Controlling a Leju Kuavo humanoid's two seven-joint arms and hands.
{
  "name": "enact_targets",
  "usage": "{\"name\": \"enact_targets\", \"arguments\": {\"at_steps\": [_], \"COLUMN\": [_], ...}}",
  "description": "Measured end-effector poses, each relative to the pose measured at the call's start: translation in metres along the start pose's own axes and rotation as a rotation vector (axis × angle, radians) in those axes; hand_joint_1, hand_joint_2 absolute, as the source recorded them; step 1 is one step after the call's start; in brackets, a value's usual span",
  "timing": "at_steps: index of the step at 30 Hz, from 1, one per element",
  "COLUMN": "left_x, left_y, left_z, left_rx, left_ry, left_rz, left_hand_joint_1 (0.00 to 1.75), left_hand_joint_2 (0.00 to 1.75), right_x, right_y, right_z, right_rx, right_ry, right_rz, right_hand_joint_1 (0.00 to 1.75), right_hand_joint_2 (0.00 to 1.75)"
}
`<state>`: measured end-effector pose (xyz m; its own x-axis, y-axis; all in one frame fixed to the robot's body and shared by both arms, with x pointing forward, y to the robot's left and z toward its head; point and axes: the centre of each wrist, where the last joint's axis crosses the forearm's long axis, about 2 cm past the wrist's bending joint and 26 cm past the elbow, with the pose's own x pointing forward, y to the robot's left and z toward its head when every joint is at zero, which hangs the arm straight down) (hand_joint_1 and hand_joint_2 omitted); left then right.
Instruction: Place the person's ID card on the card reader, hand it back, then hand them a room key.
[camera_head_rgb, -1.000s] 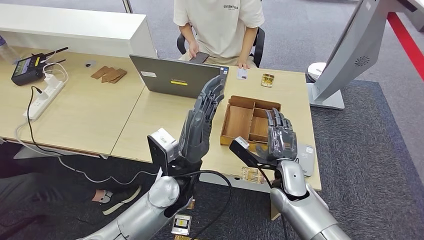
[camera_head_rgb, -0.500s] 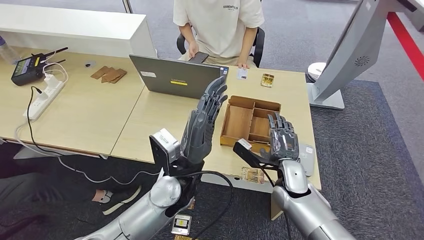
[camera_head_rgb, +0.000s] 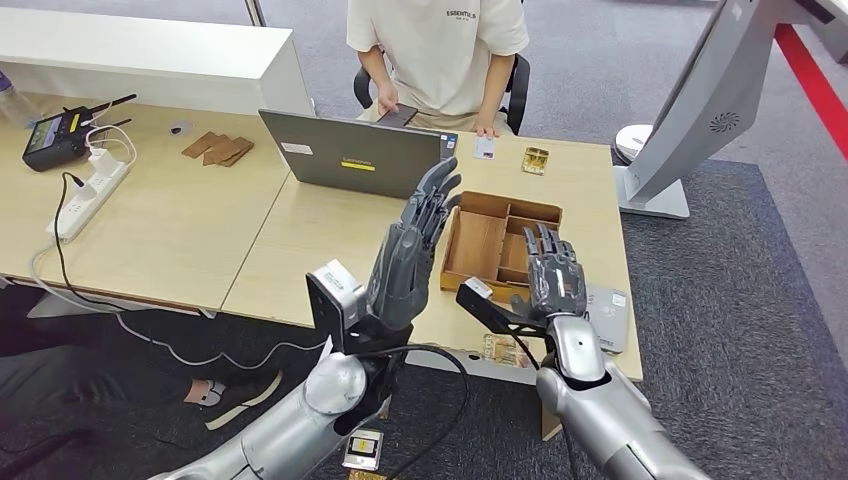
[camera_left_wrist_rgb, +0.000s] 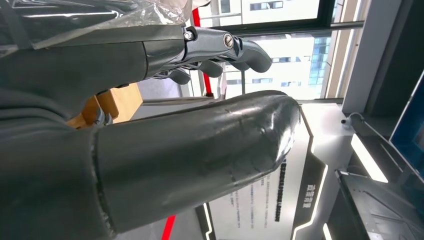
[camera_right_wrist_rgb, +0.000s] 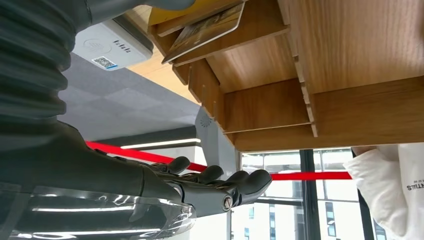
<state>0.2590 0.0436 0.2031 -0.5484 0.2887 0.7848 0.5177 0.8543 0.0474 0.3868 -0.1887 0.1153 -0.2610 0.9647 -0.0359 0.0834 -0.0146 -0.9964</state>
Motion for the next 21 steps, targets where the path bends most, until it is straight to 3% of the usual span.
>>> {"name": "enact_targets", "arguments": {"at_steps": [21], "left_x": [-0.003], "left_y": [-0.001], "left_z": [0.004], "left_rx": [0.006], "left_ry": [0.001], "left_rz": [-0.005], "left_hand_joint_1": [0.00], "left_hand_joint_2": [0.00], "right_x": [0.016], "right_y": [0.005], "right_z": [-0.002], "right_rx": [0.065], "right_ry": [-0.028], "right_rz": [0.029], "right_hand_joint_1": [0.00], "right_hand_joint_2": [1.75]}}
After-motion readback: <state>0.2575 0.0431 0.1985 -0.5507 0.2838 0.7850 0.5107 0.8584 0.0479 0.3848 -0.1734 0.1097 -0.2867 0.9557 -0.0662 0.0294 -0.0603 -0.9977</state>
